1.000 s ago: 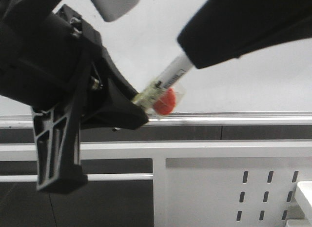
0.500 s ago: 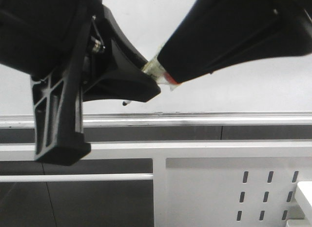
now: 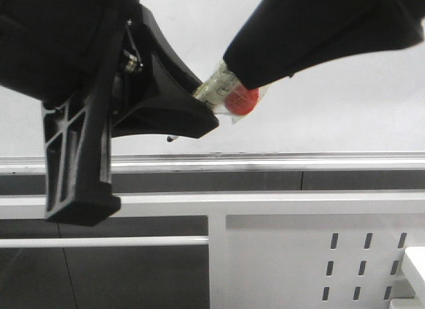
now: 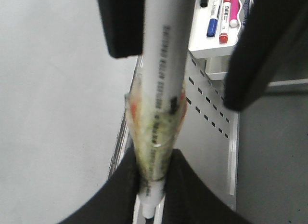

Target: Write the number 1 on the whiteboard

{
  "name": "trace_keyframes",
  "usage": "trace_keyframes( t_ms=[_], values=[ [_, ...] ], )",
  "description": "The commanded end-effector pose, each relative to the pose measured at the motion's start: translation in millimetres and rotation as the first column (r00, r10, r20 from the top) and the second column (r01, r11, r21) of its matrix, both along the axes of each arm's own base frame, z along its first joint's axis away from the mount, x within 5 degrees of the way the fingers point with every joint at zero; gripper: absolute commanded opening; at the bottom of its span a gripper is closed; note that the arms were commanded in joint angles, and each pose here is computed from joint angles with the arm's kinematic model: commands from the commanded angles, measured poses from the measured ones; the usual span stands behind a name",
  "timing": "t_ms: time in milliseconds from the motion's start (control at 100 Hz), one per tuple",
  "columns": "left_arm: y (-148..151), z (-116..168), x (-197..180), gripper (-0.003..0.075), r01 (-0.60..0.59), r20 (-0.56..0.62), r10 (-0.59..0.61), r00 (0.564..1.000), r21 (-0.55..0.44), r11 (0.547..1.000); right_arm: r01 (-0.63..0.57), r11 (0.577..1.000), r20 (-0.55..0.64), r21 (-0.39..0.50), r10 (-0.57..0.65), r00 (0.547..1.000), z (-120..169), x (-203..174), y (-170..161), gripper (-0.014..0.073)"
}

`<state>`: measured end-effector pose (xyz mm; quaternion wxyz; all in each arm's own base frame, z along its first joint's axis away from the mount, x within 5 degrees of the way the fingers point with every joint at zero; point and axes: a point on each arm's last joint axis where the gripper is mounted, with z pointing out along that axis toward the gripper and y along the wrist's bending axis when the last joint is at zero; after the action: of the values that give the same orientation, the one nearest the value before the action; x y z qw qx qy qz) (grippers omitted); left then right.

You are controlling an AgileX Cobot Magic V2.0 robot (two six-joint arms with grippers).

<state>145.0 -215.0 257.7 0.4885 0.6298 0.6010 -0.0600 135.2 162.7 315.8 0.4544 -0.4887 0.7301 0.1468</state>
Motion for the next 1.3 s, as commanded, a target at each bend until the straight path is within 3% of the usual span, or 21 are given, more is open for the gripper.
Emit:
trace_keyframes(
  t_ms=[0, 110, 490, 630, 770, 840, 980, 1070, 1290],
  values=[
    [-4, 19, -3, -0.002, 0.036, 0.035, -0.034, 0.999, -0.081, 0.996, -0.007, 0.997, 0.094, 0.078, -0.001, 0.996, 20, 3, 2, 0.0122],
    [-4, 19, -3, -0.002, 0.035, 0.035, -0.033, 0.999, -0.08, 0.996, -0.007, 0.997, 0.091, 0.075, 0.0, 0.996, 20, 2, 2, -0.0079],
    [-4, 19, -3, -0.0014, 0.028, 0.03, -0.026, 0.999, -0.078, 0.997, -0.003, 0.998, 0.075, 0.07, -0.002, 0.997, 18, 2, 2, -0.0072],
    [3, 23, -4, 0.0078, -0.04, -0.019, 0.038, 0.999, -0.105, 0.994, -0.001, 0.997, 0.083, 0.079, -0.005, 0.997, 20, 2, 1, -0.0072],
    [22, 40, -3, 0.0104, -0.204, -0.177, 0.16, 0.971, -0.271, 0.941, -0.002, 0.995, 0.103, 0.103, -0.008, 0.995, 25, -1, -2, -0.0072],
    [36, 46, -1, 0.0105, -0.263, -0.201, 0.207, 0.958, -0.318, 0.911, 0.004, 0.994, 0.106, 0.106, -0.016, 0.994, 26, -1, -5, -0.0072],
    [67, 52, -1, 0.0113, -0.334, -0.181, 0.285, 0.941, -0.374, 0.865, 0.05, 0.993, 0.105, 0.104, -0.061, 0.993, 25, 5, -12, -0.0072],
    [86, 54, -5, 0.0167, -0.374, -0.177, 0.33, 0.927, -0.411, 0.831, 0.091, 0.99, 0.104, 0.104, -0.102, 0.989, 25, 11, -18, -0.0072],
    [103, 52, -18, 0.0267, -0.371, -0.16, 0.336, 0.928, -0.455, 0.809, 0.112, 0.983, 0.135, 0.148, -0.133, 0.982, 30, 16, -20, -0.0072]
  ],
)
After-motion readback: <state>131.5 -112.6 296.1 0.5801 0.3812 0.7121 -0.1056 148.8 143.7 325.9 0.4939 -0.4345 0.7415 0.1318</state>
